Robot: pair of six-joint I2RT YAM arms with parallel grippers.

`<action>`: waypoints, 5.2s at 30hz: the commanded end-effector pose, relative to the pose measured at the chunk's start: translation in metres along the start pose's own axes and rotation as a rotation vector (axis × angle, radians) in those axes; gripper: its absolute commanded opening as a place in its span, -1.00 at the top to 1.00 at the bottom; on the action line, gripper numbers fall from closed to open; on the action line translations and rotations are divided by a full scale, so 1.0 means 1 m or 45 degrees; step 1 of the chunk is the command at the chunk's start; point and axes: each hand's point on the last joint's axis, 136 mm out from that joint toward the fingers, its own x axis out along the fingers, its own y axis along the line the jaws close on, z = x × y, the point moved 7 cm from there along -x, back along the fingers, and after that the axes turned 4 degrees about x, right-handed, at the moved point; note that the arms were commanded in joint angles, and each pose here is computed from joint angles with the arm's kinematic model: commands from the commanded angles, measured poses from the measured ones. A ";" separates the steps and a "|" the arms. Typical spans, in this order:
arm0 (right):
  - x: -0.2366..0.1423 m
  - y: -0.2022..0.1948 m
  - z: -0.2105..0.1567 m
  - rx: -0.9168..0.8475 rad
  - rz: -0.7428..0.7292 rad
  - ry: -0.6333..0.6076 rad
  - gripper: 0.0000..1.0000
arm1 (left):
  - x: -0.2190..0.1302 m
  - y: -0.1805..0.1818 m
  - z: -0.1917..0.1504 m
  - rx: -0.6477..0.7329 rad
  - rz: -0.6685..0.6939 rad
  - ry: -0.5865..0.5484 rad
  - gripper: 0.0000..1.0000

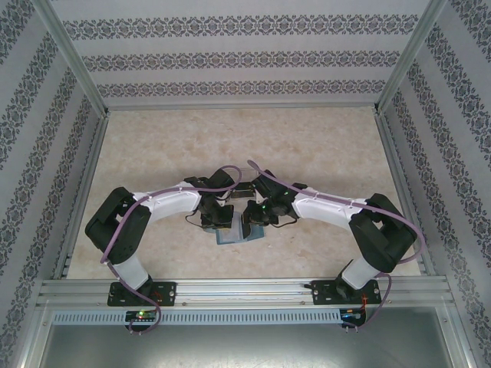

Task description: Take the credit cards out of the card holder

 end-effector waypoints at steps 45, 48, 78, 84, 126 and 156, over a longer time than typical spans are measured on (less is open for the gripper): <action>-0.060 0.031 0.020 -1.282 -0.162 0.160 1.00 | -0.038 0.030 -0.013 -0.139 -0.068 -0.199 0.96; -0.063 0.032 0.025 -1.514 -0.207 0.207 1.00 | -0.035 0.032 -0.015 -0.143 -0.082 -0.187 0.96; -0.043 0.066 0.134 -1.915 -0.315 0.528 1.00 | -0.041 0.044 -0.034 -0.201 -0.095 -0.222 0.94; -0.031 0.065 0.142 -1.908 -0.322 0.590 1.00 | -0.042 0.044 -0.034 -0.206 -0.091 -0.226 0.93; -0.032 0.069 0.157 -1.793 -0.403 0.489 0.66 | -0.041 0.043 -0.030 -0.205 -0.090 -0.217 0.92; -0.044 0.075 0.089 -0.323 0.014 -0.132 0.71 | -0.018 0.041 -0.011 -0.147 -0.022 -0.127 0.92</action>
